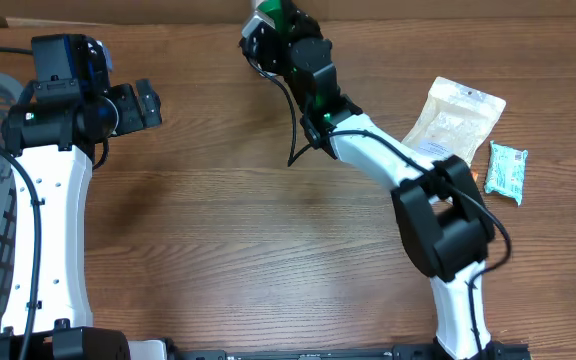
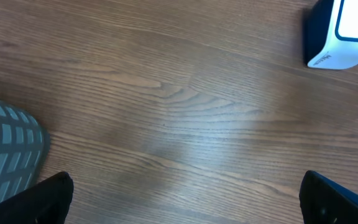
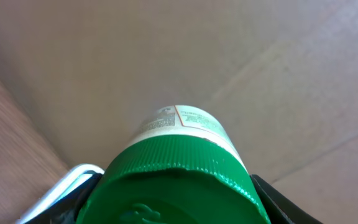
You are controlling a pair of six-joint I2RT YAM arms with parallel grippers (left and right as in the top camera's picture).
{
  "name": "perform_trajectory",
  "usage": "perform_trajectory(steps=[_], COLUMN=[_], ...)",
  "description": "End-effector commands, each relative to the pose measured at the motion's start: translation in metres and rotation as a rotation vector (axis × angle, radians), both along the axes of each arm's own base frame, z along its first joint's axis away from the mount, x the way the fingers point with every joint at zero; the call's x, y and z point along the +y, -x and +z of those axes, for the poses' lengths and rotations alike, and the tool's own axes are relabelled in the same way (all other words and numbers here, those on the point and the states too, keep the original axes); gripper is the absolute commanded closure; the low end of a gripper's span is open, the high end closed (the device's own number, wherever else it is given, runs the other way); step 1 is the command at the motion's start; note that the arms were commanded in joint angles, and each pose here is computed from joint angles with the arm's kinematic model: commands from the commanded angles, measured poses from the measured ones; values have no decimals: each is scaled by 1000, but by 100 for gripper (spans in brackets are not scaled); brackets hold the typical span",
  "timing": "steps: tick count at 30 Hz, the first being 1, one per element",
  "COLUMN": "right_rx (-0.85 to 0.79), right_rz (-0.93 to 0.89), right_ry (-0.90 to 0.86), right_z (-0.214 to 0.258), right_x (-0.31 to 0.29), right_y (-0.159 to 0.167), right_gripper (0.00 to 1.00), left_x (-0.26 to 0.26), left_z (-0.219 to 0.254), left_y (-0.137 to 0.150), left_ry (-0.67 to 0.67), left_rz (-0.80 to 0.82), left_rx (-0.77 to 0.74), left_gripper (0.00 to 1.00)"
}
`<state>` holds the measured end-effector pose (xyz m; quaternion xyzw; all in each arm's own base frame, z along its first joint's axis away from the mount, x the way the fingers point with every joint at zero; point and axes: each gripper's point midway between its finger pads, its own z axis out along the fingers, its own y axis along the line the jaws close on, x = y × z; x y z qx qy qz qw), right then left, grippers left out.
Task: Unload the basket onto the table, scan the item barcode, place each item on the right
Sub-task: 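Hold the jar's label under the white scanner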
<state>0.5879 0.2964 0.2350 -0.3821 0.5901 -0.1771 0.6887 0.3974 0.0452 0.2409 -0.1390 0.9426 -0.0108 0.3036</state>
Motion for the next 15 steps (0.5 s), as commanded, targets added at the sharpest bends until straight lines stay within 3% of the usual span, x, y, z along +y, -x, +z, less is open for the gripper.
perform_trajectory(steps=[1,10,15], right_rx=[-99,-91,-101], right_rz=[-51,11,35], right_ry=[102,253,263], right_z=[-6,-58,-59], right_x=[-17,-10,-5], right_y=[-18,-25,-24], right_gripper=[46,45,46], left_x=[4,4,4], left_z=[6,6,6], left_y=[-1,-1,-1], left_ry=[-21,-21,-21], left_rz=[-3,-3,-3], left_rx=[-15,-15,-15], left_gripper=[0,0,0])
